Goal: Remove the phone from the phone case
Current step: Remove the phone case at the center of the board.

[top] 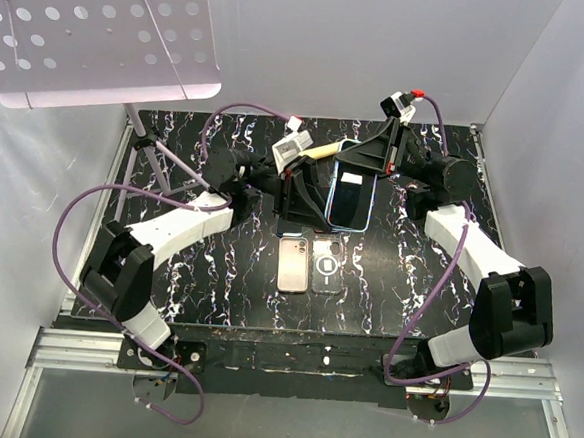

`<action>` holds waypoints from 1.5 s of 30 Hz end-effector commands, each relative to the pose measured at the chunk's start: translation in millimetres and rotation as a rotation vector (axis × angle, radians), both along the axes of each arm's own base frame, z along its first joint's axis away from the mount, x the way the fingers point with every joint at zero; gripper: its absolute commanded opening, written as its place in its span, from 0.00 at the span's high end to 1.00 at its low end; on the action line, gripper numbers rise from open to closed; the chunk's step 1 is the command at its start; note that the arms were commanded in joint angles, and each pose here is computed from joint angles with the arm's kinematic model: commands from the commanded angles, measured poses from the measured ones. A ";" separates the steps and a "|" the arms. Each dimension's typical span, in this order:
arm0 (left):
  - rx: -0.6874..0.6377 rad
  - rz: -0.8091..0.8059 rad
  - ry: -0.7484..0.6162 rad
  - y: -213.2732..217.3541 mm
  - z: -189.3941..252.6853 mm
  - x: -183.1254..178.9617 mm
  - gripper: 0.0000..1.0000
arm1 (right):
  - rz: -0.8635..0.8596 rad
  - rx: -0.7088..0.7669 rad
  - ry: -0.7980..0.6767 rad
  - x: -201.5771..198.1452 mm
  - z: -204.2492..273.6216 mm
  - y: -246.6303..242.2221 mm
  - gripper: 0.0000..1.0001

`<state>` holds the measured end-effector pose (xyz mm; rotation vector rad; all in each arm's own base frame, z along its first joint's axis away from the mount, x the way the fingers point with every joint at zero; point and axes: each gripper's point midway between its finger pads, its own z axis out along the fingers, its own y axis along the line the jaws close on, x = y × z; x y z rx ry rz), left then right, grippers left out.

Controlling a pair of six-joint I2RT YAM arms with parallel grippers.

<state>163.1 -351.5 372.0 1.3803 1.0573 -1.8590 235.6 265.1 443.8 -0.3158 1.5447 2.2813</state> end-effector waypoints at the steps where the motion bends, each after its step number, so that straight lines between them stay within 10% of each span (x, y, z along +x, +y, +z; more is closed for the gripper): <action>1: -0.008 0.368 0.140 -27.7 -8.0 72.9 1.00 | 0.137 0.158 0.105 -40.9 55.1 -2.0 0.99; 9: 0.318 0.901 0.240 4.5 -86.9 129.0 1.00 | 0.121 0.215 0.086 -42.6 64.5 -7.5 0.99; 23: 0.162 0.883 0.731 -18.0 -67.7 105.4 0.82 | -0.154 0.187 -0.013 -37.4 54.2 -3.4 0.99; 28: 0.177 0.891 0.624 -34.0 -73.9 103.3 1.00 | -0.210 0.177 0.018 -34.2 51.2 -4.3 0.99; 36: 0.302 1.479 0.277 37.3 -170.6 144.9 1.00 | -0.115 0.373 0.183 -37.9 69.9 -16.4 0.99; 45: 0.280 1.279 0.271 12.5 -141.0 121.3 1.00 | -0.126 0.279 0.176 -39.5 54.8 -11.4 0.99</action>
